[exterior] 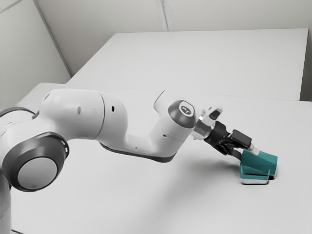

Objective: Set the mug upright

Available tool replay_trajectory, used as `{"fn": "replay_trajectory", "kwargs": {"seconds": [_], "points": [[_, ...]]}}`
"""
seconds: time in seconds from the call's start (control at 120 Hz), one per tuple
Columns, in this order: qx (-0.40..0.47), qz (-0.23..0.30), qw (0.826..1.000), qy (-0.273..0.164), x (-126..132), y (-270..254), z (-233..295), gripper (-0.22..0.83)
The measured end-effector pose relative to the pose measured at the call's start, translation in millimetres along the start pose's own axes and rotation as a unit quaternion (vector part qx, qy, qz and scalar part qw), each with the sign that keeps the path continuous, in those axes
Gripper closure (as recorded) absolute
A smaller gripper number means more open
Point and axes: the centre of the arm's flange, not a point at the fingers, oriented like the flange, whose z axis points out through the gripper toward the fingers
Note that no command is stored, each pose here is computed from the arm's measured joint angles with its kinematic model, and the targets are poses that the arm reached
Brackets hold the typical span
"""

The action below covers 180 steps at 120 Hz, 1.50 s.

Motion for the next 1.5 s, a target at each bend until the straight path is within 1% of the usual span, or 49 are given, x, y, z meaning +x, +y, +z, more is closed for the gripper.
{"fn": "replay_trajectory", "kwargs": {"seconds": [0.167, 0.392, 0.608, 0.7, 0.8, 0.992, 1.5], "points": [[-0.002, -0.003, 1.000, 0.001, 1, -5, 7, 0.00], [-0.017, -0.031, 0.999, 0.008, -2, -22, 14, 0.00], [-0.046, -0.043, 0.998, 0.016, -4, -21, 17, 0.00], [-0.052, -0.043, 0.998, 0.017, -4, -21, 18, 0.02], [-0.056, -0.042, 0.997, 0.017, -5, -21, 19, 0.07], [-0.062, -0.042, 0.997, 0.015, -9, -24, 22, 0.18], [-0.074, -0.037, 0.996, 0.013, -10, -22, 24, 0.54]]}}
